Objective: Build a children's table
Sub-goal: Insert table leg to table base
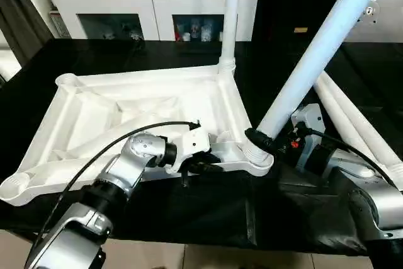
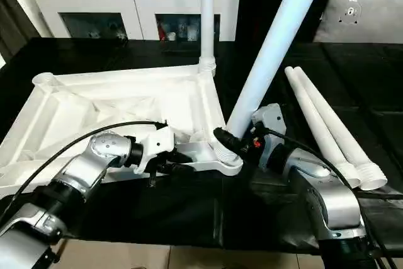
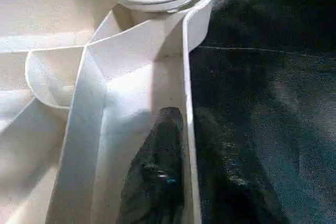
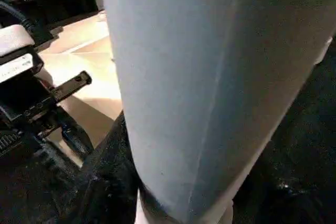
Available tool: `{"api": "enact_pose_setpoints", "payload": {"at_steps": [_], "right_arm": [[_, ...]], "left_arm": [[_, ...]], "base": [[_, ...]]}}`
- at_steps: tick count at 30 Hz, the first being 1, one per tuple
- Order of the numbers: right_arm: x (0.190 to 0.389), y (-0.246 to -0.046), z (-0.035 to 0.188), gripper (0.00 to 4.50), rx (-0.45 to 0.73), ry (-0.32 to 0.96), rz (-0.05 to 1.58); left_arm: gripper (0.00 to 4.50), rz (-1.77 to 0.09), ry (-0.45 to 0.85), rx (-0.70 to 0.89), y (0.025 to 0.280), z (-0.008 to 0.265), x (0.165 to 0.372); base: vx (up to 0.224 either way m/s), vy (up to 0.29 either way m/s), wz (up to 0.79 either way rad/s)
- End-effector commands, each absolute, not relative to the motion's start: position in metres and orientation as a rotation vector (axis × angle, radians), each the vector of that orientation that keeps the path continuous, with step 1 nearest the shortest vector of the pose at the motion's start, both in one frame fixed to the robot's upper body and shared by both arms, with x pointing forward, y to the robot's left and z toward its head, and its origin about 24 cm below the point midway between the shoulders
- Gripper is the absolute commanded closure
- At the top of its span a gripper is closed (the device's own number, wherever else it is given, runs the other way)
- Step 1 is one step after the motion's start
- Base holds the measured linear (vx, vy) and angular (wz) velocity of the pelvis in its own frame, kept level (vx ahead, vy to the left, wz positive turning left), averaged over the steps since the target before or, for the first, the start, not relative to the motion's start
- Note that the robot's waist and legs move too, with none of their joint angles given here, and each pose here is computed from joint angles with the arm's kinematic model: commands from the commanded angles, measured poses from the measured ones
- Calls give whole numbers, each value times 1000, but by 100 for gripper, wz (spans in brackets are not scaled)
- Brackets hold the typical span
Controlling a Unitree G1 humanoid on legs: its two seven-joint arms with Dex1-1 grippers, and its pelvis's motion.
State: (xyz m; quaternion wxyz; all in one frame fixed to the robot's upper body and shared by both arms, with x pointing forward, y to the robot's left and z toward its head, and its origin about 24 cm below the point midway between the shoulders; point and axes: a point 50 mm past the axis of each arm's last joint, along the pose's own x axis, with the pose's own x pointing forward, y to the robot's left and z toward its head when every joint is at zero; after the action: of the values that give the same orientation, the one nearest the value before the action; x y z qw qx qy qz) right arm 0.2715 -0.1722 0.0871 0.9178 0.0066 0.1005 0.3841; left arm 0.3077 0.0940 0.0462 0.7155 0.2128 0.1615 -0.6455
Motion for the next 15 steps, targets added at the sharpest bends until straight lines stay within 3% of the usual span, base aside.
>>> {"api": "enact_pose_setpoints", "payload": {"at_steps": [1,8,15], "right_arm": [[270,-170,91,261,-6,189,813],[270,-170,91,261,-17,192,824],[276,-171,92,261,-82,231,867]], "left_arm": [[406,-1409,413,475,102,38,308],[450,-1412,426,469,103,34,309],[450,-1386,490,457,107,27,309]], "base": [[0,0,0],[0,0,0],[0,0,0]]}}
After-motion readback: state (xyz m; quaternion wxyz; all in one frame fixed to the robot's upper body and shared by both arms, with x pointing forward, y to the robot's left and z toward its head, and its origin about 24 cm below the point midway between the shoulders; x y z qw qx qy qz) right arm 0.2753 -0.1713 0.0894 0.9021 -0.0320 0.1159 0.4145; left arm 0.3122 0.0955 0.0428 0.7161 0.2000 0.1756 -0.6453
